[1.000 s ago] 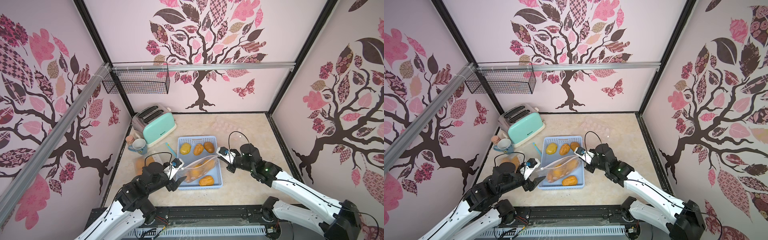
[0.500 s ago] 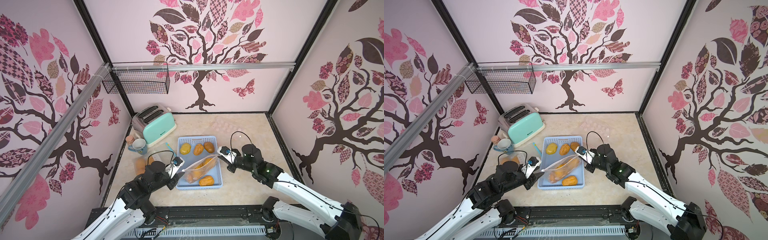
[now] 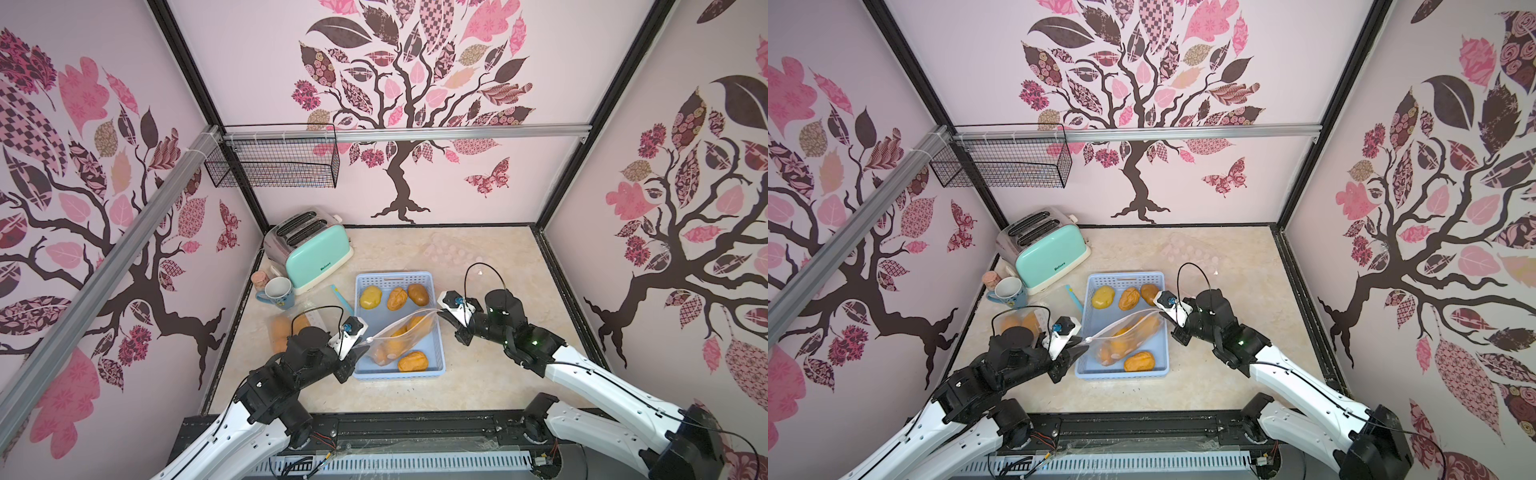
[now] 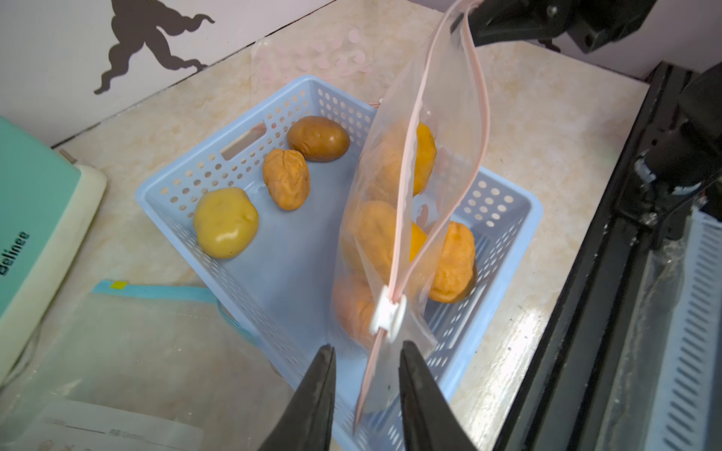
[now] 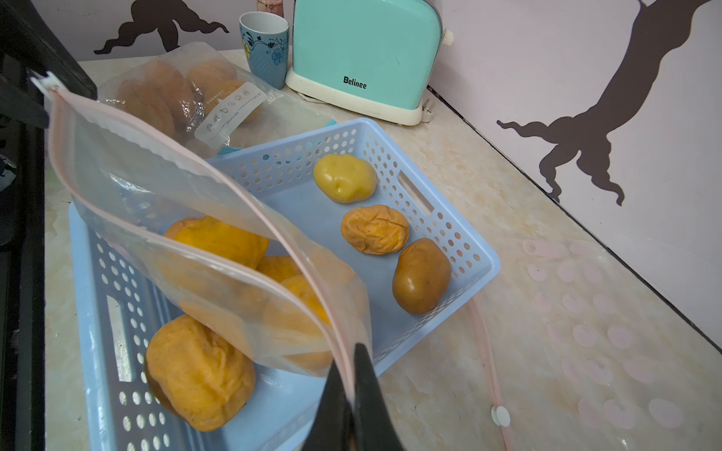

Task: Put the potatoes into a zipper bag and zip it
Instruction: Adjust the zipper food storage bag in the basket.

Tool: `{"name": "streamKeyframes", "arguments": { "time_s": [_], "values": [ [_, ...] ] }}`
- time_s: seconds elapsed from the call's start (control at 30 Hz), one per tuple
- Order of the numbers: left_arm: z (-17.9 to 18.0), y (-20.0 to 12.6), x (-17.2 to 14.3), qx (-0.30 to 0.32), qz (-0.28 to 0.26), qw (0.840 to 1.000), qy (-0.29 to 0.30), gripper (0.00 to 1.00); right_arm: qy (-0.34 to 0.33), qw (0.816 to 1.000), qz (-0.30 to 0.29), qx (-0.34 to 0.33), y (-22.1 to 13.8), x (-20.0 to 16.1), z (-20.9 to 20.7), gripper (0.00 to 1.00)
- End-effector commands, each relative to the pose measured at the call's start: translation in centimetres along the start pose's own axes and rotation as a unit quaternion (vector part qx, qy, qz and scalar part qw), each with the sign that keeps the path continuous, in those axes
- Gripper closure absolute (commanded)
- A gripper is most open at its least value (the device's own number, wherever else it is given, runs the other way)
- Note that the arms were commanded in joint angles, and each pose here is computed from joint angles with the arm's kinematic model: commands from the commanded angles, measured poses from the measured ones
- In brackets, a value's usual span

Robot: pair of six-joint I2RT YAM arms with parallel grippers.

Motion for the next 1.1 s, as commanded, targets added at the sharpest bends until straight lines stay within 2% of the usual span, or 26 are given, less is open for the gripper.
{"name": "streamKeyframes", "arguments": {
  "time_s": [0.0,0.07,0.13,0.37,0.4,0.43,0.47,0.5,0.53,0.63,0.73,0.93,1.07],
  "values": [
    [-0.4,0.4,-0.4,-0.009,-0.003,1.0,0.004,0.74,0.004,1.0,-0.019,0.004,-0.2,1.1,-0.1,1.0],
    [-0.4,0.4,-0.5,-0.009,-0.003,1.0,0.003,0.85,0.006,1.0,-0.017,0.003,-0.1,1.0,-0.2,1.0],
    [-0.4,0.3,-0.4,-0.009,-0.004,1.0,0.004,1.0,0.007,1.0,-0.015,0.002,0.0,1.0,-0.4,1.0],
    [-0.1,-1.0,0.3,0.005,-0.023,1.0,0.005,1.0,0.011,1.0,-0.02,0.008,-0.1,1.6,-0.5,0.99],
    [0.1,-1.4,0.6,0.011,-0.029,0.999,0.006,1.0,0.011,1.0,-0.023,0.011,-0.2,1.9,-0.5,0.9],
    [0.2,-1.8,0.8,0.014,-0.031,0.999,0.012,1.0,0.009,0.999,-0.028,0.014,-0.4,2.3,-0.4,0.65],
    [0.4,-2.1,1.1,0.019,-0.031,0.999,0.02,1.0,0.008,0.999,-0.032,0.017,-0.7,2.7,-0.3,0.5],
    [0.5,-2.5,1.4,0.022,-0.026,0.999,0.029,1.0,0.008,0.999,-0.041,0.018,-1.0,3.3,-0.3,0.39],
    [0.6,-3.0,1.8,0.021,-0.02,0.999,0.039,1.0,0.006,0.998,-0.056,0.02,-1.6,4.3,-0.2,0.33],
    [0.6,-4.4,3.3,0.007,0.002,0.998,0.069,1.0,-0.008,0.993,-0.102,0.052,-3.9,7.3,0.9,0.33],
    [0.5,-5.5,4.8,-0.006,0.012,0.996,0.09,1.0,-0.021,0.987,-0.125,0.102,-6.0,9.6,2.4,0.32],
    [-0.5,-4.7,5.4,-0.059,0.035,0.993,0.097,1.0,-0.04,0.972,-0.146,0.179,-7.8,10.8,4.7,0.33],
    [-1.4,-4.0,5.5,-0.094,0.03,0.991,0.09,1.0,-0.027,0.959,-0.16,0.231,-6.9,11.1,5.8,0.36]
  ]
}}
Point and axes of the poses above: each gripper's point midway between its finger pads, its own y axis out along the fingers, its own z axis along the line the jaws close on, x = y × z, the point moved 3 cm from there along -y, back along the fingers, and after that the axes turned 7 degrees about y, right-handed, at the moved point
